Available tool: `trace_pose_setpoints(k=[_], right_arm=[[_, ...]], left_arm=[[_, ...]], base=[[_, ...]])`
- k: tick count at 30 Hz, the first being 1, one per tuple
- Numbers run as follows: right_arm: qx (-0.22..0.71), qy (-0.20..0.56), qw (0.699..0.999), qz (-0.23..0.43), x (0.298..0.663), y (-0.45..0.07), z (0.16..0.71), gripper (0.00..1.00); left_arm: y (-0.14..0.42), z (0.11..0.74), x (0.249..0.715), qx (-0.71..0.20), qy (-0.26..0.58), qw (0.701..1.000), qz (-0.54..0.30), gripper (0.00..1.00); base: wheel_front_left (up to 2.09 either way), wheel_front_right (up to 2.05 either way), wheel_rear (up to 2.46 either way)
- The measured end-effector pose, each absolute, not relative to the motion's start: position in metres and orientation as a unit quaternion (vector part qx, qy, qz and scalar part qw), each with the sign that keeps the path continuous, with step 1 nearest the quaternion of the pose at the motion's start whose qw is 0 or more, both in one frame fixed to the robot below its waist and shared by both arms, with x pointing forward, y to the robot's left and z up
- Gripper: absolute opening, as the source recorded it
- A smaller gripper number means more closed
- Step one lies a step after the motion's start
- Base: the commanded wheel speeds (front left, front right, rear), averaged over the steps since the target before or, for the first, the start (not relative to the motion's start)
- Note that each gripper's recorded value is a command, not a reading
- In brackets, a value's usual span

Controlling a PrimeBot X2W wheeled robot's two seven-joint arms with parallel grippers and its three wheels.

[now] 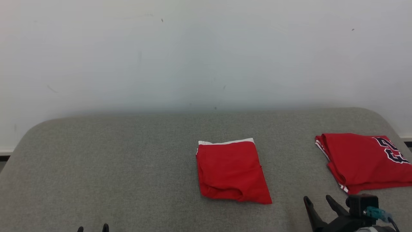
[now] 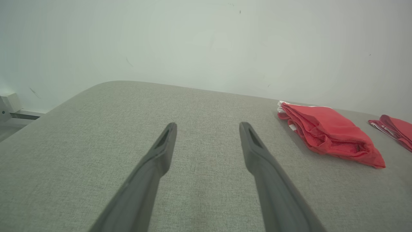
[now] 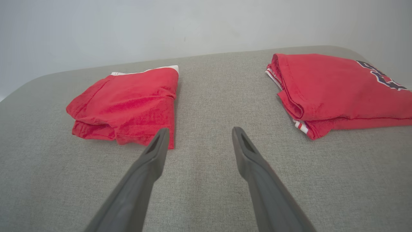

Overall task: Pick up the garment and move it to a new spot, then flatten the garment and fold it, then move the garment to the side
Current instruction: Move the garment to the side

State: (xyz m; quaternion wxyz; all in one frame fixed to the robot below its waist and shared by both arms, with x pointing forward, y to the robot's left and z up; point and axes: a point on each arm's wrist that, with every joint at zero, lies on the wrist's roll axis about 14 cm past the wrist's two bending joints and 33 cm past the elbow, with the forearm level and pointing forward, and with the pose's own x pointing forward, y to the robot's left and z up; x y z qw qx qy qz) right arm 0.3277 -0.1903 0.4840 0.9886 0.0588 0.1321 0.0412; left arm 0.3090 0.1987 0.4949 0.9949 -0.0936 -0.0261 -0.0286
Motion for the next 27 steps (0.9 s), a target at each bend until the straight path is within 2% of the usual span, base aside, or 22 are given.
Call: trace_pose_setpoints(k=[7, 11, 16, 22, 27], right_arm=[[0.02, 0.193, 0.977, 0.093, 0.352, -0.176, 0.49, 1.0], [-0.012, 0.217, 0.97, 0.109, 0.38, -0.173, 0.498, 1.0], [0.008, 0.254, 0.96, 0.117, 0.418, -0.157, 0.492, 1.0], [0.031, 0.314, 0.942, 0.113, 0.45, -0.137, 0.46, 1.0], [0.037, 0.366, 0.923, 0.111, 0.457, -0.123, 0.424, 1.0]], left_arm=[[0.205, 0.494, 0.304, -0.093, -0.025, 0.995, -0.016, 1.0], [0.209, 0.489, 0.3, -0.096, -0.015, 0.995, -0.006, 1.0], [0.212, 0.487, 0.301, -0.098, -0.009, 0.995, 0.002, 1.0], [0.216, 0.485, 0.309, -0.095, -0.001, 0.995, 0.01, 1.0], [0.223, 0.482, 0.312, -0.094, 0.004, 0.995, 0.023, 1.0]], base=[[0.0, 0.0, 0.0], [0.0, 0.0, 0.0], [0.0, 0.0, 0.0], [0.0, 0.0, 0.0], [0.0, 0.0, 0.0]])
